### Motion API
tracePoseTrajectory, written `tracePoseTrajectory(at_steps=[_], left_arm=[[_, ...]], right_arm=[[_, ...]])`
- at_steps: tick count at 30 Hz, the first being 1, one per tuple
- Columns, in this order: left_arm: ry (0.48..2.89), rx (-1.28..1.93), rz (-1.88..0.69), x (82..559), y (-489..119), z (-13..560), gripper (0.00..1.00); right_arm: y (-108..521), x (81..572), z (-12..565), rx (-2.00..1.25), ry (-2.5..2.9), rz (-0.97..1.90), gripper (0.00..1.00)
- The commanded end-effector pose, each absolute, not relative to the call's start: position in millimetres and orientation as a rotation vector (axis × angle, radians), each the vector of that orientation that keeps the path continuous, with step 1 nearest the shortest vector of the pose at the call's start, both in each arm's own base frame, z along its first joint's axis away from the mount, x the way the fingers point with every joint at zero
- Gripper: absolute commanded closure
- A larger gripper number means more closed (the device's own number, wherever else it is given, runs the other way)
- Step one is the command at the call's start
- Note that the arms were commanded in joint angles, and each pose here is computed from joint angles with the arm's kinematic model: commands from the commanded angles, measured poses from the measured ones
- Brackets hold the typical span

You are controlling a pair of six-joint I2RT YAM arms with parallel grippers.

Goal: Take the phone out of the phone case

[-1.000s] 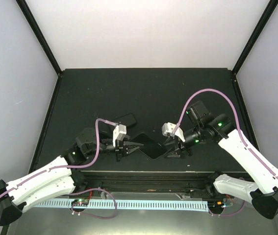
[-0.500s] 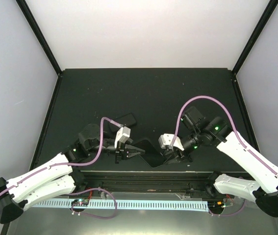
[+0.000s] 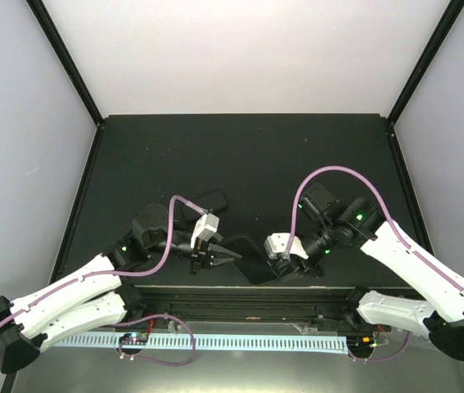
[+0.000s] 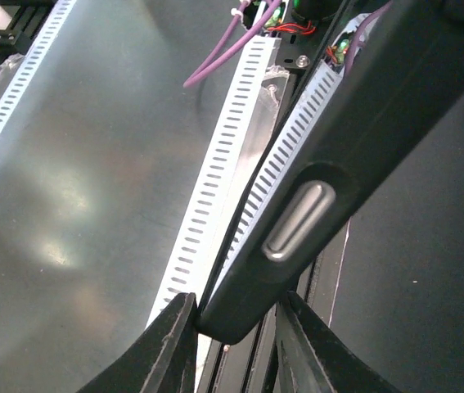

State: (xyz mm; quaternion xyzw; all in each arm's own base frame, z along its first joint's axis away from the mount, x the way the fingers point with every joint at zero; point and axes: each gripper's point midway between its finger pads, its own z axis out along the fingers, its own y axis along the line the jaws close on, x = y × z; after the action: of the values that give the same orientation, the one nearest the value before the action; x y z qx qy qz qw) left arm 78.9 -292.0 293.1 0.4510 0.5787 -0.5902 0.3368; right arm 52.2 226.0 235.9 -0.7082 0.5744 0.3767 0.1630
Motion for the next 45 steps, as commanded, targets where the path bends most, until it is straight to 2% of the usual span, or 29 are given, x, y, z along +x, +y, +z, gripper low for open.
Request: tracePoseTrajectory(at_steps=[1, 10, 20, 34, 40, 45], left_arm=[[1.298, 1.276, -1.609, 57.2, -287.0, 338.4, 0.98], [1.299, 1.346, -1.748, 42.8, -287.0, 342.0, 0.98], [1.286, 1.421, -1.844, 26.1, -278.9, 346.0, 0.98], [1.280, 1.484, -1.861, 20.0, -276.2, 349.6, 0.98], [1.301, 1.500, -1.871, 20.3, -276.8, 347.4, 0.98], [1.338, 1.465, -1.802, 30.2, -277.9, 339.1, 0.99]], right_arm=[[222.5, 52.1, 230.3, -2.072, 1.624, 1.020, 0.73], [222.6, 58.5, 232.1, -2.101, 1.558, 0.935, 0.79], [227.9, 82.6, 232.4, -2.124, 1.496, 0.764, 0.79], [218.9, 97.8, 225.9, -2.145, 1.445, 0.590, 0.68], [220.4, 104.2, 222.7, -2.136, 1.449, 0.586, 0.68], [231.7, 104.7, 241.3, -2.003, 1.492, 0.800, 0.68]])
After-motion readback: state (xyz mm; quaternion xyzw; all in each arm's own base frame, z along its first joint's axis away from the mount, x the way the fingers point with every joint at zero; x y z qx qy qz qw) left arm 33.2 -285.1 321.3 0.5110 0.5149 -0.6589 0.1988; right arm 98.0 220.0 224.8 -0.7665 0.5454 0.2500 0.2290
